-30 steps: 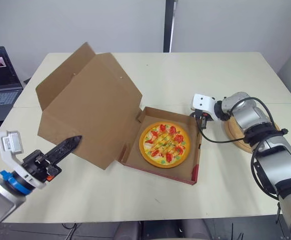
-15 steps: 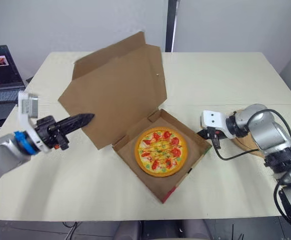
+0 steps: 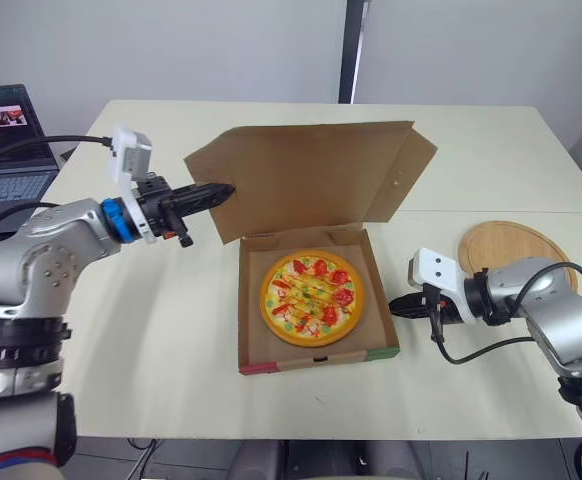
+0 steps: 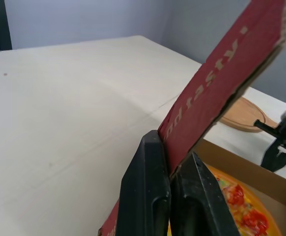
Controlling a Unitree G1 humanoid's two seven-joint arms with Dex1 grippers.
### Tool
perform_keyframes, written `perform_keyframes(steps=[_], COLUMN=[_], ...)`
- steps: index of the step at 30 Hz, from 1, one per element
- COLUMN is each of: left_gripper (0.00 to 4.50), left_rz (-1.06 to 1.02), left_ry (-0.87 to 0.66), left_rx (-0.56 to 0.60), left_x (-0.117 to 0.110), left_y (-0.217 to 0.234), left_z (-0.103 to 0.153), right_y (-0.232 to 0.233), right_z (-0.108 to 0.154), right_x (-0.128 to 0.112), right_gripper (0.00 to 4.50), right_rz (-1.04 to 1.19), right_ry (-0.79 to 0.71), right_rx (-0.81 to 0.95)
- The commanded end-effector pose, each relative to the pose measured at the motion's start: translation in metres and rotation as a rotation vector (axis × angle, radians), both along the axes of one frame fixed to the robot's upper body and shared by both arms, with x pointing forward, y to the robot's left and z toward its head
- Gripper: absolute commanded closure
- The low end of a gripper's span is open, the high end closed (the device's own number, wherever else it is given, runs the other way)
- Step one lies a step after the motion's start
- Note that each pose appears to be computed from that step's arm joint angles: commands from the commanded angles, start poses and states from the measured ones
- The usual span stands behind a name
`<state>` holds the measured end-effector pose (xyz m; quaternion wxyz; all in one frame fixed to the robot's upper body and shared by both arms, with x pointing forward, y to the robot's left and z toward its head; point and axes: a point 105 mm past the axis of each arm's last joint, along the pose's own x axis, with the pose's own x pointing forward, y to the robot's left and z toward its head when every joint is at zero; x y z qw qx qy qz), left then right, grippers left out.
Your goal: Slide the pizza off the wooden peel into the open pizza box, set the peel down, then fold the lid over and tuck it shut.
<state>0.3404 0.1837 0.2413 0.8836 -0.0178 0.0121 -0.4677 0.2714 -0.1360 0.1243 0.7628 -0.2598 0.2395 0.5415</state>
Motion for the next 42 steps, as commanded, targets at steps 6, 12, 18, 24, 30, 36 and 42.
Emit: perform_keyframes(steps=[6,12,18,24,30,36,42], left_gripper=[4.5,4.5,4.5,4.5,4.5,4.5,4.5], left_rz=[-0.062,-0.07,-0.053,-0.046,-0.037,-0.019,-0.008], left_ry=[-0.024,-0.04,-0.068,-0.077,-0.089,-0.097,-0.102], left_rx=[0.016,0.02,0.022,0.029,0.033,0.029,0.025], left_x=[0.019,0.021,0.023,0.025,0.028,0.03,0.032], left_y=[-0.015,-0.014,-0.011,-0.01,-0.011,-0.01,-0.01], left_z=[-0.001,0.005,0.012,0.014,0.015,0.014,0.013], right_y=[0.014,0.0,-0.032,-0.027,-0.019,-0.012,-0.009], right_z=[0.007,0.019,0.058,0.088,0.105,0.116,0.117], right_x=[-0.012,0.004,0.044,0.075,0.094,0.09,0.086], right_gripper=[4.46,4.46,3.18,1.07,1.07,2.0,4.25], right_rz=[-0.029,-0.146,-0.35,-0.472,-0.533,-0.5,-0.486], right_ry=[-0.03,-0.1,-0.31,-0.416,-0.481,-0.485,-0.475], right_rx=[0.078,0.118,0.242,0.426,0.497,0.528,0.529])
